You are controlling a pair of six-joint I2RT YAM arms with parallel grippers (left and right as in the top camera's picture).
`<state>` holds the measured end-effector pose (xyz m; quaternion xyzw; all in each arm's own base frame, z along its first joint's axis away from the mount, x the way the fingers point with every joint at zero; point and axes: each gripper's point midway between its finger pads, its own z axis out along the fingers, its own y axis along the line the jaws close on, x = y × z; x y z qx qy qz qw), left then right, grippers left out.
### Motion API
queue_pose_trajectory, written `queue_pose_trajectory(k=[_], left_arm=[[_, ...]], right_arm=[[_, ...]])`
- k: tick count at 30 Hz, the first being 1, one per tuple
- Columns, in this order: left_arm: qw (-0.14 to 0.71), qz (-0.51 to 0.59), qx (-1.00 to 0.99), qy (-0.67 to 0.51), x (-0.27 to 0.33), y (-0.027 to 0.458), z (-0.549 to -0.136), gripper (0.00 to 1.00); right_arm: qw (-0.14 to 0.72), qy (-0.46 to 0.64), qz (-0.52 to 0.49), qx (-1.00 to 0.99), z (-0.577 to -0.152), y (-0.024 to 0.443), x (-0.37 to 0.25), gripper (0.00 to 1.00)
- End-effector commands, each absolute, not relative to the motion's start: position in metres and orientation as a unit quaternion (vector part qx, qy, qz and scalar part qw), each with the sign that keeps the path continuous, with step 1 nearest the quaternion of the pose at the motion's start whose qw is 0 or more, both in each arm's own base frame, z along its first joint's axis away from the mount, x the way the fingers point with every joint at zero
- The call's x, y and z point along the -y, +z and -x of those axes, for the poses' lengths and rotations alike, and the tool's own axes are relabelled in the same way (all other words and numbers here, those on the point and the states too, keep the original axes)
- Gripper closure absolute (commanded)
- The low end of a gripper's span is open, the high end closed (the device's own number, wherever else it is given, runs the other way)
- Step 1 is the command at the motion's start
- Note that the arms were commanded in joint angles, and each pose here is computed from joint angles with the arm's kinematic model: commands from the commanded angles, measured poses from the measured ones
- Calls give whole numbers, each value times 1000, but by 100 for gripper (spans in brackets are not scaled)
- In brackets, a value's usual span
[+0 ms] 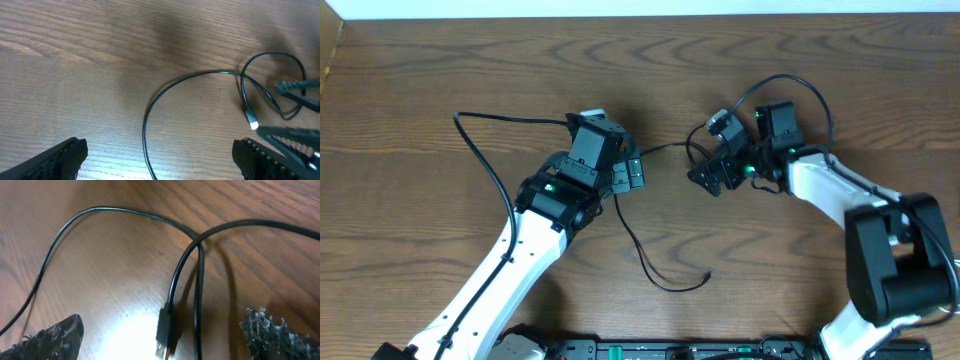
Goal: Untangle cables
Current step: 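Grasp the remaining black cable with the right gripper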
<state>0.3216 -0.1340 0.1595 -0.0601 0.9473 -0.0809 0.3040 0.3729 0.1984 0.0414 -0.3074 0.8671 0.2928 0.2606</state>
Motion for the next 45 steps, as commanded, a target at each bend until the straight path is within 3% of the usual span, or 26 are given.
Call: queue_pose_trajectory(k=[1,11,20,26,28,29,30,37,45], left_arm=[[308,63,-946,-82,133,163,-322,2],[309,63,-945,-83,134,164,-321,2],[318,64,-942,-89,132,172,-320,2],[328,65,-938,-94,132,179,-319,2],[331,65,-936,-96,132,182,-318,2],[331,65,-936,-96,131,183,-317,2],[332,65,-936,-97,131,184,-317,2],[333,66,-936,-96,129,186,-315,2],[333,66,-936,-96,129,186,-314,2]], right_arm=[[265,306,321,-856,-383,46,-214,2],[263,309,326,-854,-396,38,-231,1],[247,313,313,-862,-395,25,-231,18],[246,314,310,-863,-395,25,-231,41],[246,314,309,-864,-395,25,-231,69],[244,315,302,-866,-395,25,-231,93],[243,317,297,-867,-395,25,-231,98],[243,350,247,-870,-406,47,-236,99],[246,346,193,-885,-423,128,-215,99]])
